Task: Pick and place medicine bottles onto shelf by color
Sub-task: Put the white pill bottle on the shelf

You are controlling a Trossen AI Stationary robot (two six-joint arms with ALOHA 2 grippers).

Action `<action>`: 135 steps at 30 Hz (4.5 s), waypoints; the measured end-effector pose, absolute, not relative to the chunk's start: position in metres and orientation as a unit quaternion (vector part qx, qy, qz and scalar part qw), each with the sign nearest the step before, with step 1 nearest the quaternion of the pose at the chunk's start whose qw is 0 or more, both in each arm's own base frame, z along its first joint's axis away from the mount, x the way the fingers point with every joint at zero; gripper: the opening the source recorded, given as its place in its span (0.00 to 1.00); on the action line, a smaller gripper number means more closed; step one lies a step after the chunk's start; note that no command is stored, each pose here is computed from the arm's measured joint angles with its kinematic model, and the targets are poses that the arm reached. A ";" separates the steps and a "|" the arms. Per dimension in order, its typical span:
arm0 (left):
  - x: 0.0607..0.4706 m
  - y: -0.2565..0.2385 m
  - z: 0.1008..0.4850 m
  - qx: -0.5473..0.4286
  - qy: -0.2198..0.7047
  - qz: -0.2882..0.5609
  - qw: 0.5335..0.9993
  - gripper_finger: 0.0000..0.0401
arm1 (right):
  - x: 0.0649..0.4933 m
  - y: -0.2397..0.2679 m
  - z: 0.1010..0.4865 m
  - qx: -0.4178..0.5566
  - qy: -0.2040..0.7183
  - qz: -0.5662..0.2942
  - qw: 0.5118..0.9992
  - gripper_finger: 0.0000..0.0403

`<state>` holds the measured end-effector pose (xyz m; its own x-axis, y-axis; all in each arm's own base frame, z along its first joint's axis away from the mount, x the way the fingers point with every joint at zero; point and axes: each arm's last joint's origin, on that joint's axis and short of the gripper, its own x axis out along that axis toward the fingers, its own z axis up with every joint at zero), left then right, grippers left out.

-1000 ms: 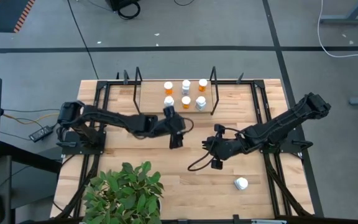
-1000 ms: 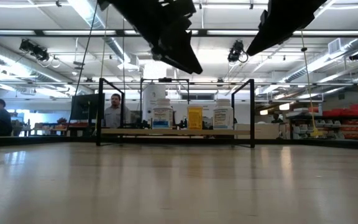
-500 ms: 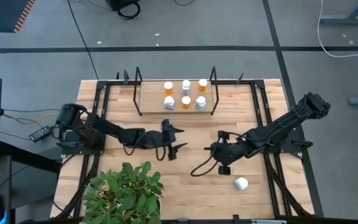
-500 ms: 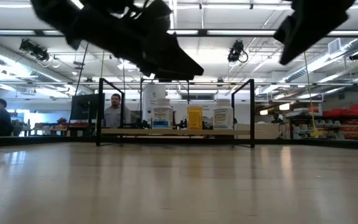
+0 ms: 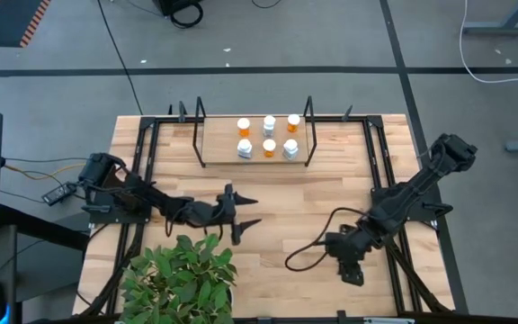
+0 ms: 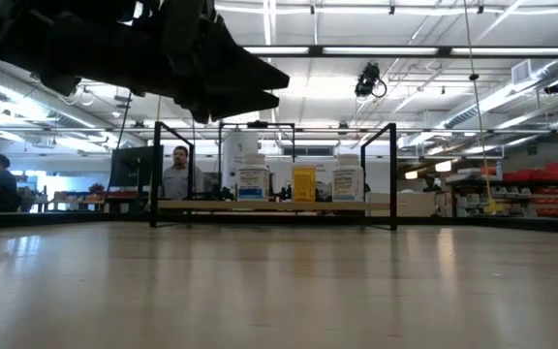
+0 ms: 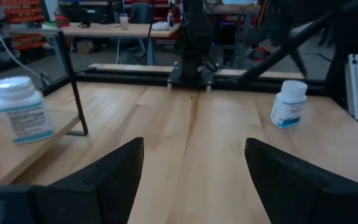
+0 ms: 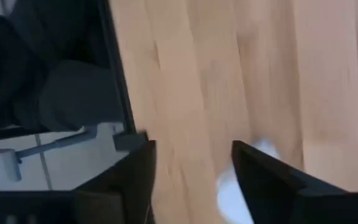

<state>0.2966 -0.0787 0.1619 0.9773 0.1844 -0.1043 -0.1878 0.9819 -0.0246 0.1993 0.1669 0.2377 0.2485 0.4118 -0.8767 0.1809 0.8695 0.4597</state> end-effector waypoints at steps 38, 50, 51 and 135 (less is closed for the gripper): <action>0.291 -0.098 0.162 -0.027 0.048 0.068 0.996 0.72 | 0.161 0.205 0.187 0.114 0.653 -0.063 0.746 0.74; 0.291 -0.098 0.160 -0.043 0.059 0.069 0.995 0.72 | 0.161 0.204 0.187 0.123 0.654 -0.072 0.743 0.71; 0.291 -0.098 0.160 -0.043 0.059 0.069 0.995 0.72 | 0.161 0.204 0.187 0.124 0.654 -0.075 0.742 0.69; 0.197 -0.094 0.184 0.020 0.292 0.208 0.933 0.72 | 0.467 -0.017 0.204 -0.074 0.555 0.026 0.828 0.47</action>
